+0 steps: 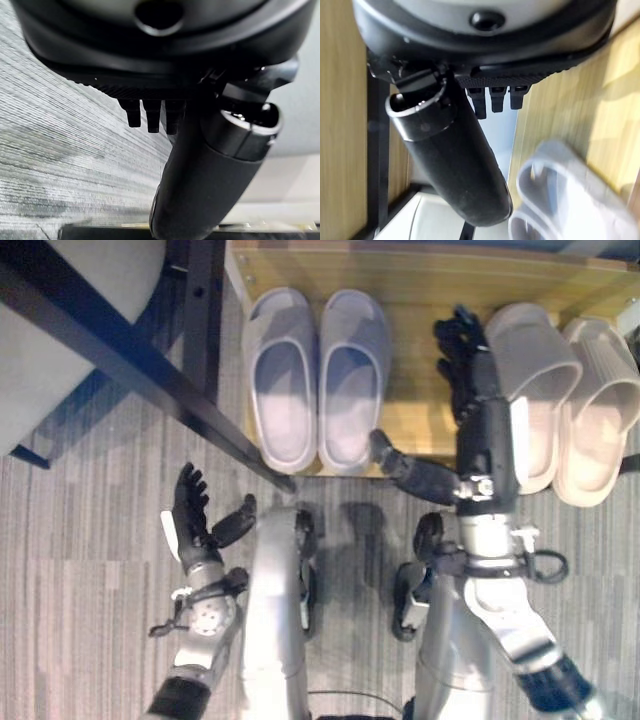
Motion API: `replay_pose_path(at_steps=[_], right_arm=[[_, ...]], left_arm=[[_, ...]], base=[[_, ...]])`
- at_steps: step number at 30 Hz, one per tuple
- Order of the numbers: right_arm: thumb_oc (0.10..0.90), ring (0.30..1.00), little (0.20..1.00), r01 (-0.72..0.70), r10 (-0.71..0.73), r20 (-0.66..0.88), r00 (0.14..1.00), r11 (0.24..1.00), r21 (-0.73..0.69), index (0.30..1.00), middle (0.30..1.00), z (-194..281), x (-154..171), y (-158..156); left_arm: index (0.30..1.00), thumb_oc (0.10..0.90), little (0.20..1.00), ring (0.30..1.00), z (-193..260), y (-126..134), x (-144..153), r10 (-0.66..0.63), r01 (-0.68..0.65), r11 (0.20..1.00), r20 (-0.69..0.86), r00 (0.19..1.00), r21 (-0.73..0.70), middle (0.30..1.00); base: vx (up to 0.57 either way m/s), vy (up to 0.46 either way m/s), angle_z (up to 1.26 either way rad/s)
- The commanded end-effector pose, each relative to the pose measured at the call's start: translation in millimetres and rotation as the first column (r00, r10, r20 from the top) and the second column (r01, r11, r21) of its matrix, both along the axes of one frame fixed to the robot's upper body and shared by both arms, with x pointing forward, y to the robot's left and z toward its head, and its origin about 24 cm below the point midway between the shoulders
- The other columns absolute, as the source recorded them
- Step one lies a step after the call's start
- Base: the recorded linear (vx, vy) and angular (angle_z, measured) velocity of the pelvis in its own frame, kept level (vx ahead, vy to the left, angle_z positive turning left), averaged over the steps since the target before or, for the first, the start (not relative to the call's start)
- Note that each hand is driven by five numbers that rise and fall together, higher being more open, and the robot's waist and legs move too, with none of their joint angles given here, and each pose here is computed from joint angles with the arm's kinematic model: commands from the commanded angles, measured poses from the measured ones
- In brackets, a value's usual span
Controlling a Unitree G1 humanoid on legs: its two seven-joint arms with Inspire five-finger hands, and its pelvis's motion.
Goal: Arrange the slippers neatly on the shoe rack.
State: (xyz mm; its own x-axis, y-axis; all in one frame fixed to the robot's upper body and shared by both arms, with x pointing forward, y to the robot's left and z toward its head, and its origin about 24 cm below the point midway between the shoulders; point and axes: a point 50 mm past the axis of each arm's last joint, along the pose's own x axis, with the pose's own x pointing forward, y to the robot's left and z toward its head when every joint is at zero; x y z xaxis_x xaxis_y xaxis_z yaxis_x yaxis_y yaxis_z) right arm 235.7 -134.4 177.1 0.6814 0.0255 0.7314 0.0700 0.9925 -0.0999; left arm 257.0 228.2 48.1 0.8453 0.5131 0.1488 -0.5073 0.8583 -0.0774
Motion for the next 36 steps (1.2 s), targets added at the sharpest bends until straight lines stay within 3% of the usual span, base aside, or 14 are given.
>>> replay_pose_path(at_steps=[1,9,17,18,27,33,34,35,36], right_arm=[[0.800,0.900,0.900,-0.171,0.150,0.402,0.903,0.985,0.015,0.900,0.900,59,-36,13],[0.800,0.900,0.900,-0.159,0.157,0.330,0.931,0.987,-0.020,0.900,0.900,43,-28,16],[0.800,0.900,0.900,-0.221,0.219,0.047,0.975,0.975,0.038,0.900,0.900,-2,-7,16],[0.800,0.900,0.900,-0.282,0.330,-0.125,0.936,0.913,0.294,0.900,0.900,-33,2,10],[0.800,0.900,0.900,-0.290,0.406,-0.331,0.851,0.891,0.349,0.900,0.900,-81,0,9],[0.800,0.900,0.900,-0.203,0.343,-0.499,0.796,0.927,0.315,0.900,0.900,-118,-1,-3],[0.800,0.900,0.900,-0.130,0.305,-0.599,0.740,0.939,0.318,0.900,0.900,-144,-3,-12],[0.800,0.900,0.900,-0.130,0.305,-0.599,0.740,0.939,0.318,0.900,0.900,-144,-3,-12],[0.800,0.900,0.900,-0.032,0.255,-0.716,0.650,0.950,0.310,0.900,0.900,-177,-9,-22]], left_arm=[[0.900,0.800,0.900,0.900,33,-14,0,-0.084,0.067,0.994,0.216,0.973,0.087,0.900],[0.900,0.800,0.900,0.900,33,-12,-7,-0.116,0.096,0.991,0.233,0.966,0.093,0.900],[0.900,0.800,0.900,0.900,12,-25,-12,-0.194,0.200,0.980,0.182,0.964,-0.016,0.900],[0.900,0.800,0.900,0.900,11,-25,-10,-0.217,0.222,0.975,0.168,0.961,-0.010,0.900],[0.900,0.800,0.900,0.900,-4,-15,-23,-0.284,0.286,0.958,0.095,0.954,-0.014,0.900],[0.900,0.800,0.900,0.900,-11,-12,-27,-0.294,0.296,0.954,0.067,0.954,-0.034,0.900],[0.900,0.800,0.900,0.900,-19,-14,-28,-0.322,0.323,0.945,0.032,0.946,-0.050,0.900],[0.900,0.800,0.900,0.900,-19,-14,-28,-0.322,0.324,0.945,0.032,0.946,-0.050,0.900],[0.900,0.800,0.900,0.900,-25,-15,-31,-0.354,0.353,0.934,-0.008,0.935,-0.051,0.900]], base=[[-0.18,-0.053,-0.13],[-0.10,-0.004,0.04],[-0.16,-0.003,0.08],[-0.19,-0.046,0.15],[-0.05,-0.013,0.03],[0.02,0.008,0.02],[0.10,0.023,0.03],[0.15,0.050,0.05],[0.03,0.034,0.02]])
